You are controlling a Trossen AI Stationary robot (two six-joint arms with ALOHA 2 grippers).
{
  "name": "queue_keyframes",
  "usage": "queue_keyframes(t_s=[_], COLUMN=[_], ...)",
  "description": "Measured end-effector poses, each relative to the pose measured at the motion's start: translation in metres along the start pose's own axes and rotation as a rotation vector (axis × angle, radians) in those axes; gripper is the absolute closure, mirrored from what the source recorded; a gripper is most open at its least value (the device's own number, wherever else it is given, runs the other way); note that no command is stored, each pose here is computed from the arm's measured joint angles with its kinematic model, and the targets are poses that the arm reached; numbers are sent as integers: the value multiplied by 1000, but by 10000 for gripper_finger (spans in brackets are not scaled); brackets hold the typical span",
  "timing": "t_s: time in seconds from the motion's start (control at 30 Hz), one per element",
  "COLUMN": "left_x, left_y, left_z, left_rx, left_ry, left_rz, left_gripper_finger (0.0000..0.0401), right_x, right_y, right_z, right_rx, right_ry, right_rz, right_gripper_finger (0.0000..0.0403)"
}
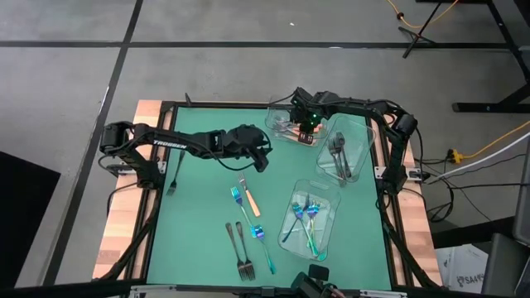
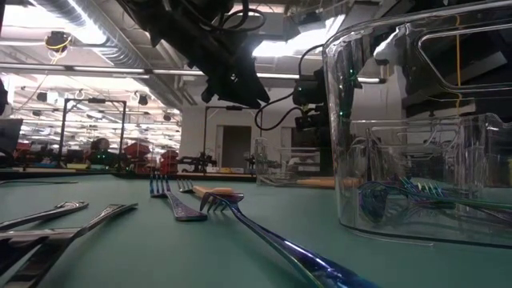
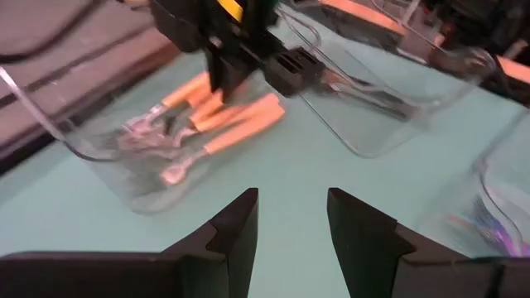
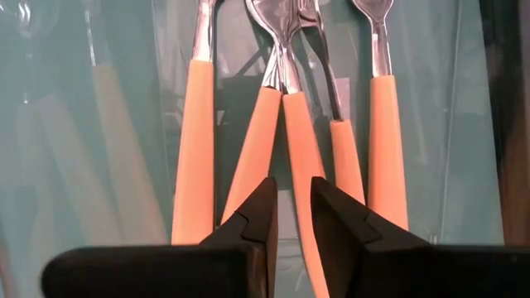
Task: Sort silverware by color (type)
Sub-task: Put the blue fork into the bottom transparent bin
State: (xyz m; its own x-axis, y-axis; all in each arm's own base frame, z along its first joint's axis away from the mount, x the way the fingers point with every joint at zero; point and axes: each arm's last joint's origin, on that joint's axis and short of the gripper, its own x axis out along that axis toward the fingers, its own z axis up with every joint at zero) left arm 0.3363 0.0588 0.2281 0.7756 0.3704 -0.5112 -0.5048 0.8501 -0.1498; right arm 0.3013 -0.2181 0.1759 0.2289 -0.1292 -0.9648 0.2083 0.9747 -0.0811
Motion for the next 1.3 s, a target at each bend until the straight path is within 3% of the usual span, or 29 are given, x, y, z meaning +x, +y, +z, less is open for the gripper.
queue_keyframes(t_s=[0.13, 0.63, 0.93, 1.3], left_x=[-1, -16, -26, -34], left_y=[-5, -38, -46, -50], left_z=[-7, -35, -55, -77], left_rx=[23, 301, 584, 779], left_ry=[68, 266, 409, 483], left_rz=[-50, -311, -495, -604], left_gripper_finger=[261, 261, 261, 261], right_x=[0, 0, 0, 0], right_y=[0, 0, 0, 0], right_z=[0, 0, 1, 1], right_rx=[0, 0, 0, 0], right_ry=[0, -3, -8, -10], right_rz=[0, 5, 3, 3], right_gripper_finger=[341, 341, 341, 341])
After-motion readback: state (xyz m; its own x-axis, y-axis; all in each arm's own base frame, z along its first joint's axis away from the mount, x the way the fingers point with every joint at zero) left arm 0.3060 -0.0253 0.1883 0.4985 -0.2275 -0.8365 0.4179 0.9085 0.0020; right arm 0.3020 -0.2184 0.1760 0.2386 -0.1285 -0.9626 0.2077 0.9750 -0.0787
